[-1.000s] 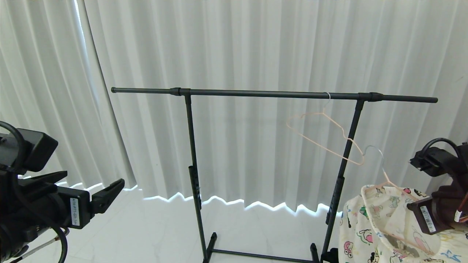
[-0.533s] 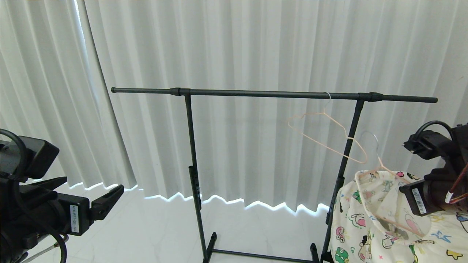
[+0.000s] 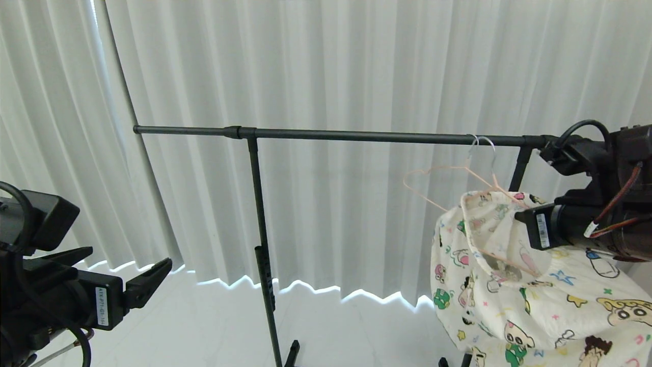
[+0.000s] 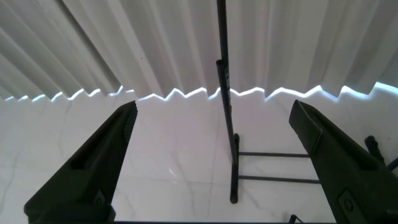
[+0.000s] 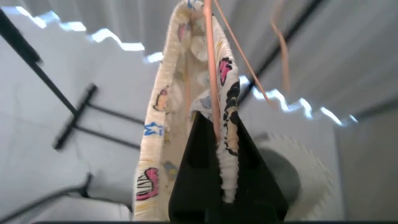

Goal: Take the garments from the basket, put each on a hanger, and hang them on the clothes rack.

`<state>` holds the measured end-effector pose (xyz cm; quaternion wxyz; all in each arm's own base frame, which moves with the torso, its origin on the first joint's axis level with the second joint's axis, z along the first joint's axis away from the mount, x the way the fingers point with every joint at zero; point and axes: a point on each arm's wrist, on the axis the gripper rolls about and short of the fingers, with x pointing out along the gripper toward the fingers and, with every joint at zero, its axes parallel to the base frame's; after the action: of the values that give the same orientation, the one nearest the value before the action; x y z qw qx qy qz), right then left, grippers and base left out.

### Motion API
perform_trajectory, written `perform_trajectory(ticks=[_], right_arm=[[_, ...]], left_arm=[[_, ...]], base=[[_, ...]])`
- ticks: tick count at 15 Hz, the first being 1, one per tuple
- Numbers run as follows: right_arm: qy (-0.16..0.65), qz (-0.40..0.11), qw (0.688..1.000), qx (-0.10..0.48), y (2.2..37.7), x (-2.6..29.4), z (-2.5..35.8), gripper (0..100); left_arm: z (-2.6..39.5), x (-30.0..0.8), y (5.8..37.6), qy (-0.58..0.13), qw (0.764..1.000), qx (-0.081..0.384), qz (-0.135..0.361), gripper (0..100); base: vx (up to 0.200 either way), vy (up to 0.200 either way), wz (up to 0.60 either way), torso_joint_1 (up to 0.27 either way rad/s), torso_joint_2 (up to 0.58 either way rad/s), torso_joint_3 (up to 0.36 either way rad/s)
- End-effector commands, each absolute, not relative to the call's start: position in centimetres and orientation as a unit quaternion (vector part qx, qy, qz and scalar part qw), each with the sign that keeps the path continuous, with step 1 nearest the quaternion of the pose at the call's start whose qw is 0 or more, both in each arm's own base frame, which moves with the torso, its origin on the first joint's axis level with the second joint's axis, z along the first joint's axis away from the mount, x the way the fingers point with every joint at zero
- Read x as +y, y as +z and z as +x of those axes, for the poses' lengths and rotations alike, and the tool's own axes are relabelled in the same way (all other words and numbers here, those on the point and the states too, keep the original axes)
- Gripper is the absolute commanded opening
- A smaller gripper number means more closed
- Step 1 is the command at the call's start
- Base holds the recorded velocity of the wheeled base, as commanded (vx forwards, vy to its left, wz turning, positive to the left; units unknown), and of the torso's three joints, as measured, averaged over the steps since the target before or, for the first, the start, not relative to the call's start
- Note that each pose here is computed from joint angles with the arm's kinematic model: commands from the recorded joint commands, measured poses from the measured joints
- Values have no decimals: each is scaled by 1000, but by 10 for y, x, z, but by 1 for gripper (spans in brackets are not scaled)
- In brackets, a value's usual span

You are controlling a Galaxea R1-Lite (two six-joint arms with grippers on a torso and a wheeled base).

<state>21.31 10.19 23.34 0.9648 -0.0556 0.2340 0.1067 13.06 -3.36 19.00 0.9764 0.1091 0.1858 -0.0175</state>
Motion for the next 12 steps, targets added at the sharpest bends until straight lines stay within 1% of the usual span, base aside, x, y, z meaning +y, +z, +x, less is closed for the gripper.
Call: perform_trajectory(ticks=[1, 5, 7, 12], right_arm=[[131, -49, 964, 226, 230, 114, 222, 0], [157, -29, 970, 185, 234, 120, 231, 0], [159, -28, 970, 181, 233, 122, 234, 0], [168, -32, 967, 191, 227, 129, 235, 0]], left_arm=[[131, -34, 190, -18, 976, 187, 110, 100], [131, -34, 189, -19, 976, 189, 110, 100], [131, -34, 188, -19, 975, 190, 110, 100], [130, -34, 185, -22, 974, 194, 112, 100]], base=[[200, 0, 0, 2, 2, 2], [200, 0, 0, 2, 5, 1], [200, 0, 0, 2, 5, 2], [0, 0, 0, 0, 0, 0]])
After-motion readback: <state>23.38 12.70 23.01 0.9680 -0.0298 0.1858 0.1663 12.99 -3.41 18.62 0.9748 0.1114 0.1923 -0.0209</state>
